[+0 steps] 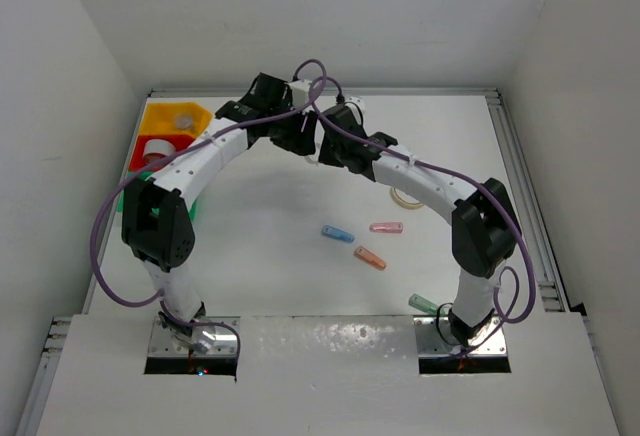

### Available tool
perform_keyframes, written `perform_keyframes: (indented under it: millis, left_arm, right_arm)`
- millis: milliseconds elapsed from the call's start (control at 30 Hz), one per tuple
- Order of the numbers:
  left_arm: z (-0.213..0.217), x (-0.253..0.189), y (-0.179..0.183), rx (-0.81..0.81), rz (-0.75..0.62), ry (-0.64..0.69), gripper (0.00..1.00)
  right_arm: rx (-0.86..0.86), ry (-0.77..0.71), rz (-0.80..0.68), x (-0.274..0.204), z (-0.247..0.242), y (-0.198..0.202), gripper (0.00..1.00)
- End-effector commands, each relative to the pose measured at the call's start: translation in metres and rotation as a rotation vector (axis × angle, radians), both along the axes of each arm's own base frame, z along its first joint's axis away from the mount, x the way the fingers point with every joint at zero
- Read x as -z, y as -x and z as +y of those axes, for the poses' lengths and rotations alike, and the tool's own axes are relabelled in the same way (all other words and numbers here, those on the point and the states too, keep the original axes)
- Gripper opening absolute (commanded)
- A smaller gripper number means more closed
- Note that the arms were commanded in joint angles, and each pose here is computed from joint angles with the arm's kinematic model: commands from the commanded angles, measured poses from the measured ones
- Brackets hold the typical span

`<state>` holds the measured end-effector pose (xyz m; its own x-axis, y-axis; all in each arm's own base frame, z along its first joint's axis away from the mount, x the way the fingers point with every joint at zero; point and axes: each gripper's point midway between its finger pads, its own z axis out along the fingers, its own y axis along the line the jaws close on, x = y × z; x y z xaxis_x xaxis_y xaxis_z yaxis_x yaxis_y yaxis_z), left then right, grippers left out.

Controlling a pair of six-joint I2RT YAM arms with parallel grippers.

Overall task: Sort the stationery into containers
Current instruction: Place the stationery in the storage box.

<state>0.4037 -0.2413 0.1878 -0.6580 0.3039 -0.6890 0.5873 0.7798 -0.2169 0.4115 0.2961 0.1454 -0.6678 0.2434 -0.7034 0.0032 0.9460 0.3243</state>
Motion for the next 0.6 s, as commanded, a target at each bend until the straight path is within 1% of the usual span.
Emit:
perform_keyframes:
  millis: [0, 200, 300, 333, 400, 433, 467, 533, 567]
  left_arm:
    - [-0.007, 0.000, -0.010, -0.024, -0.070, -0.028, 0.51]
    - [0.003, 0.015, -0.012, -0.060, -0.088, -0.123, 0.44]
    - [0.004, 0.023, -0.010, -0.062, -0.083, -0.138, 0.37]
    - [0.003, 0.024, -0.009, -0.062, -0.082, -0.142, 0.28]
    - [0.002, 0.027, -0.008, -0.060, -0.078, -0.143, 0.15]
    - [0.002, 0.028, -0.008, -0.063, -0.073, -0.142, 0.03]
    - [0.002, 0.028, -0.007, -0.065, -0.071, -0.139, 0.00]
    - [0.003, 0.030, -0.006, -0.068, -0.062, -0.140, 0.00]
    - [0.005, 0.030, -0.006, -0.075, -0.055, -0.139, 0.00]
  right_arm:
    - [0.004, -0.090, -0.081, -0.036, 0.015, -0.011, 0.00]
    - [0.004, -0.116, -0.083, -0.038, 0.018, -0.010, 0.00]
    - [0.005, -0.126, -0.087, -0.039, 0.019, -0.009, 0.00]
    - [0.001, -0.125, -0.082, -0.037, 0.020, -0.008, 0.00]
    - [-0.009, -0.129, -0.081, -0.036, 0.024, -0.007, 0.00]
    - [-0.010, -0.127, -0.078, -0.035, 0.024, -0.007, 0.00]
    - [-0.015, -0.129, -0.076, -0.035, 0.025, -0.005, 0.00]
    - [-0.053, -0.141, -0.069, -0.032, 0.030, -0.002, 0.00]
    - [-0.071, -0.147, -0.070, -0.033, 0.033, -0.001, 0.02]
